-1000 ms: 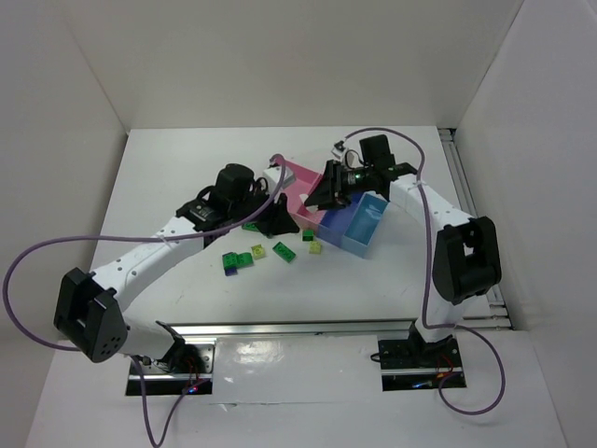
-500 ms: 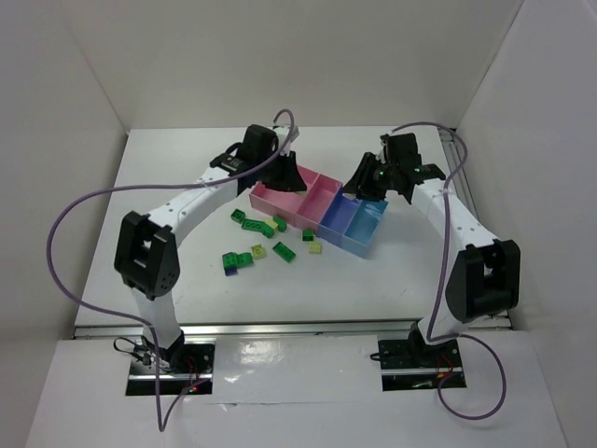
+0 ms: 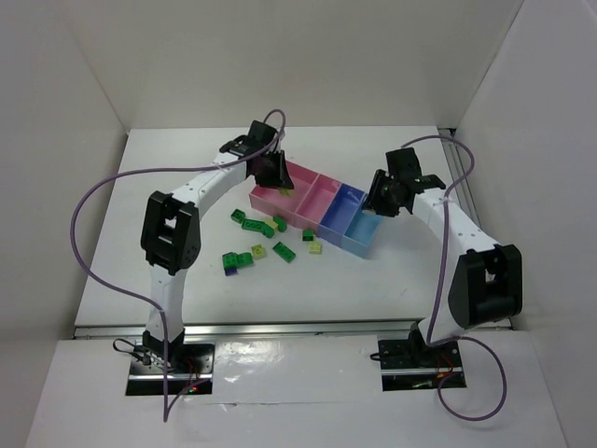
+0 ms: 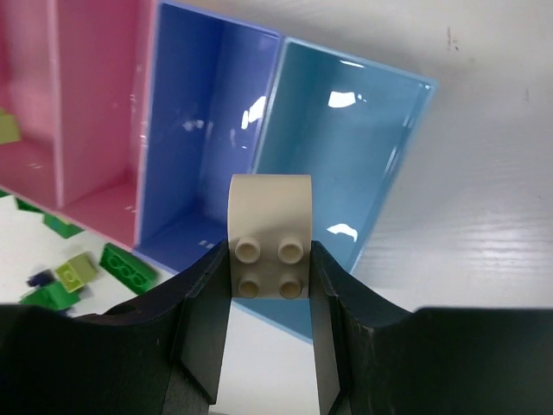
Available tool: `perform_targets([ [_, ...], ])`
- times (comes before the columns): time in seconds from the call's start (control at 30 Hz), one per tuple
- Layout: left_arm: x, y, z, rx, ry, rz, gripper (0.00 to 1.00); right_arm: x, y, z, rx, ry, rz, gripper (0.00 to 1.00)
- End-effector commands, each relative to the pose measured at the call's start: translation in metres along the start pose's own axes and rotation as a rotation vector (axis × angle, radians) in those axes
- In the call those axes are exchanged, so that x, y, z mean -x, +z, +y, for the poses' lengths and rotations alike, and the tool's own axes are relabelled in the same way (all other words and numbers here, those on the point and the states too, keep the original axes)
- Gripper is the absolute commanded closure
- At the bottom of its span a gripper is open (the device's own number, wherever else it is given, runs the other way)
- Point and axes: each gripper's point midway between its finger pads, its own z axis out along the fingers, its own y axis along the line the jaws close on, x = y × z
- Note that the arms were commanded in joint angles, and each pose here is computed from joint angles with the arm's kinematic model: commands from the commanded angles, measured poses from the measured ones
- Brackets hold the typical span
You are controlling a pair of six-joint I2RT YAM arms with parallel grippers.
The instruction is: Sort the legos into containers by color
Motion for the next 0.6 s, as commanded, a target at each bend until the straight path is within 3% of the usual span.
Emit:
perform_targets([
  [0.0,0.014,-0.006,-0.008,0.005,-0.01,-0.035,0.97,-0.008,0.009,-0.019,-0.07,-0.02,0.015,0.63],
  [0.17,0.01,0.002,0.003,0.029,-0.021,-0.015,0.95,-0.015,0.019,-0.024,-0.085,-0.028,0.042,0.49],
  [0.27,0.011,0.002,0.0,0.017,-0.011,-0.009,0.67,-0.015,0.019,-0.024,-0.085,-0.037,0.043,0.37],
  [0.3,0.008,0.002,-0.001,0.011,-0.013,0.004,0.45,-0.015,0.019,-0.024,-0.085,-0.037,0.043,0.31],
  [0.33,0.012,0.0,-0.002,0.006,-0.001,-0.007,0.39,-0.013,0.02,-0.024,-0.085,-0.046,0.043,0.25],
  [0.4,0.017,-0.007,-0.005,0.002,0.01,-0.018,0.26,-0.008,0.017,-0.021,-0.08,-0.056,0.035,0.23],
  [0.57,0.039,-0.044,-0.006,0.042,0.025,-0.105,0.26,0.004,0.01,-0.009,-0.072,-0.073,0.0,0.23],
])
